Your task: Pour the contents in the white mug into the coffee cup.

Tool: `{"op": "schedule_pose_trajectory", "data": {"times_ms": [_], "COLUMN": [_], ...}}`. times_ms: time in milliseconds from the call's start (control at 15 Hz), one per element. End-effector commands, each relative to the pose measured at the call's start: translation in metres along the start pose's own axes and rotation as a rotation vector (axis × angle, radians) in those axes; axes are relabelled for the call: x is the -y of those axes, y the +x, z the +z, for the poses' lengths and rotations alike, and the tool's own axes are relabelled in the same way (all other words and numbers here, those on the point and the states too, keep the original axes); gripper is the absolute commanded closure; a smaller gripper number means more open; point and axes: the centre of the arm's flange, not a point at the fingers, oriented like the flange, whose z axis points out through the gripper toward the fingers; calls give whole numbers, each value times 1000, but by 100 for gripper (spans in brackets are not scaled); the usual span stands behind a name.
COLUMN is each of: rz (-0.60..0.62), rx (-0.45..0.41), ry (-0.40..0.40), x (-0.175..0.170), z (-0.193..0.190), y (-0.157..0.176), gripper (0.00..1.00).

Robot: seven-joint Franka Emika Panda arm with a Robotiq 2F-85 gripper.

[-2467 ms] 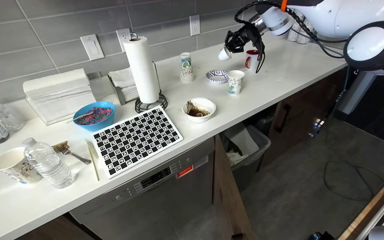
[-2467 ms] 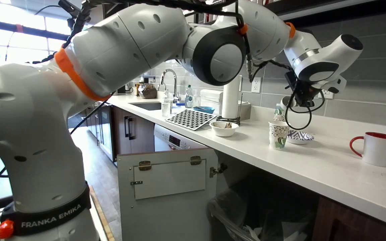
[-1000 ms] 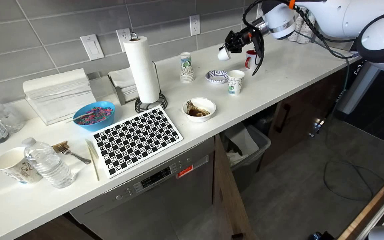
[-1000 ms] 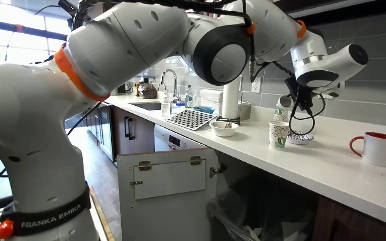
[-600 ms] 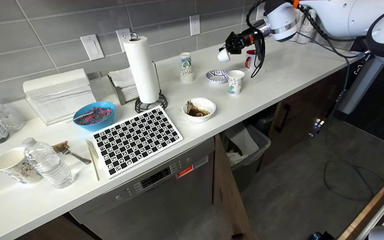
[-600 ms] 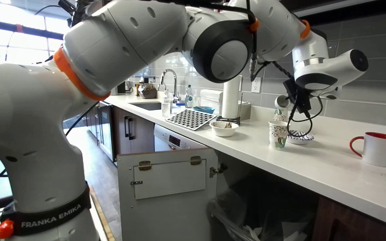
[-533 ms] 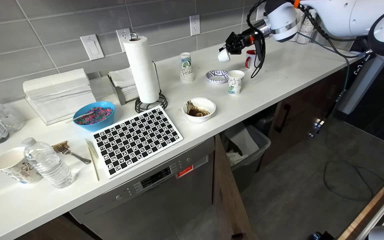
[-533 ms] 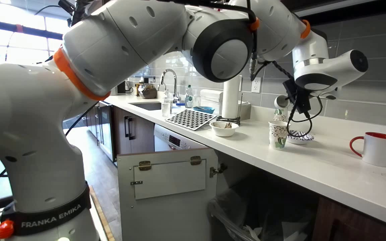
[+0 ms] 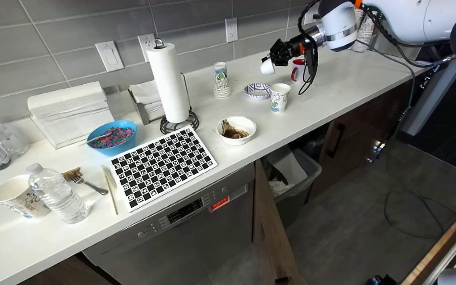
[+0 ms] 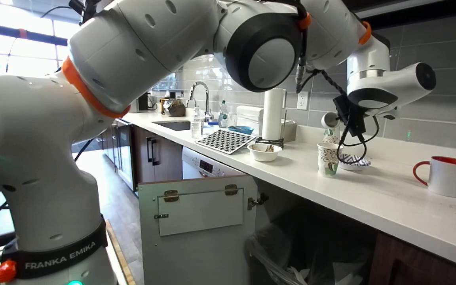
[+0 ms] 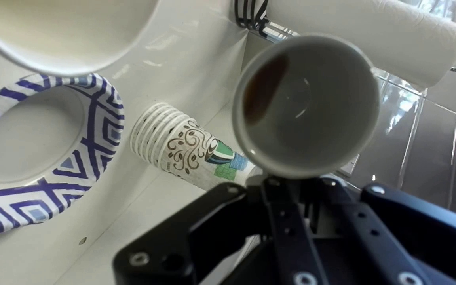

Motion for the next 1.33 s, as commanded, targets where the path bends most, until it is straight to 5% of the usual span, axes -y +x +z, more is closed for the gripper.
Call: {"op": "schedule_pose_trajectory", "data": {"times_ms": [0,1267], "rz": [-4,-9], "rx": [-5,-10], "ry": [50,140], "x": [5,4], "z": [-11,-17], "y": [-17,-26], "gripper": [97,97]}}
